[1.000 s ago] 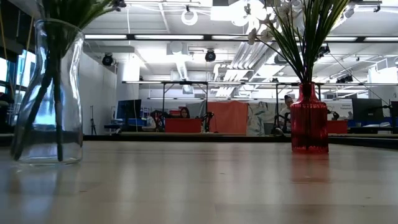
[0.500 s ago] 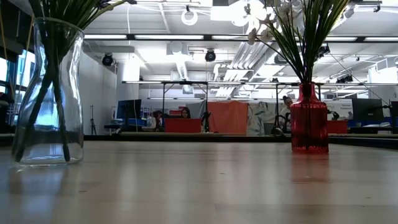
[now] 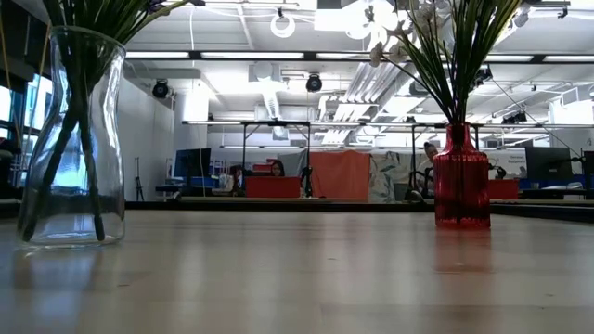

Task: Sort flowers into vase by color
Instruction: Return to Home Position

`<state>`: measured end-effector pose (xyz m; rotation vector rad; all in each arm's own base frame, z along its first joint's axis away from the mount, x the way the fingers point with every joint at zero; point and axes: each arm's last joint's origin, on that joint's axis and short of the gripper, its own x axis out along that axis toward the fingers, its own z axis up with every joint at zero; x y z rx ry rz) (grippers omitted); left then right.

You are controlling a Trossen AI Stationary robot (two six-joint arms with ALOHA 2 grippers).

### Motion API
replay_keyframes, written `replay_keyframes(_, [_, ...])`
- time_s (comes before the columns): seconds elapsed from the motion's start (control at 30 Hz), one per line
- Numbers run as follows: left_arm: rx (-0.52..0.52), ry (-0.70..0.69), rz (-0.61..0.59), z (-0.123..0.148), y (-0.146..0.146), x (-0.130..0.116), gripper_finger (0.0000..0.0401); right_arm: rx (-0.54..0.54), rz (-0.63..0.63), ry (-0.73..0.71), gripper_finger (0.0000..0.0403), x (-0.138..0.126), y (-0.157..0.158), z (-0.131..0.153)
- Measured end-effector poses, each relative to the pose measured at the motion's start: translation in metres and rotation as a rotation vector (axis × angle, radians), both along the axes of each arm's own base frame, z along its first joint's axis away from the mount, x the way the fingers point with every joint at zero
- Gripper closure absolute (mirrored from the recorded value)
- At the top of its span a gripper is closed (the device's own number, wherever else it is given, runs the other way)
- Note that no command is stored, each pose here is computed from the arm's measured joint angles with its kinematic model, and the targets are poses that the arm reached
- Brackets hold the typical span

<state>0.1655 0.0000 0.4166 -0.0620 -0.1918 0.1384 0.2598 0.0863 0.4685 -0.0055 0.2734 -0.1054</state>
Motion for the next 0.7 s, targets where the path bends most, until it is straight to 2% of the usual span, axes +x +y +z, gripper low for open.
replay_keyframes(0.07, [0.017, 0.083, -0.003, -0.009, 0.006, 0.009, 0.0281, 0.034, -0.012, 0.061, 0.0389, -0.011, -0.003, -0.002])
replay_keyframes(0.17, [0.031, 0.178, -0.018, -0.019, 0.015, 0.013, 0.0346, 0.085, -0.031, 0.133, 0.0385, -0.027, -0.002, -0.006])
replay_keyframes(0.23, [0.034, 0.217, -0.021, -0.022, 0.021, 0.01, 0.0386, 0.105, -0.039, 0.166, 0.0396, -0.036, 0.003, -0.008])
replay_keyframes(0.33, [0.028, 0.217, -0.002, -0.028, 0.028, -0.002, 0.0389, 0.139, -0.063, 0.156, 0.0399, -0.049, 0.011, -0.007])
replay_keyframes(0.43, [0.0, 0.134, 0.016, -0.041, 0.029, -0.015, 0.0397, 0.143, -0.104, 0.112, 0.0401, -0.06, 0.019, -0.003])
replay_keyframes(0.53, [-0.076, 0.06, 0.01, -0.073, 0.028, -0.026, 0.0399, 0.144, -0.146, 0.072, 0.0402, -0.067, 0.026, -0.002])
replay_keyframes(0.7, [-0.255, -0.035, 0.015, -0.142, 0.024, -0.038, 0.0401, 0.184, -0.155, 0.05, 0.0402, -0.072, 0.032, -0.001])
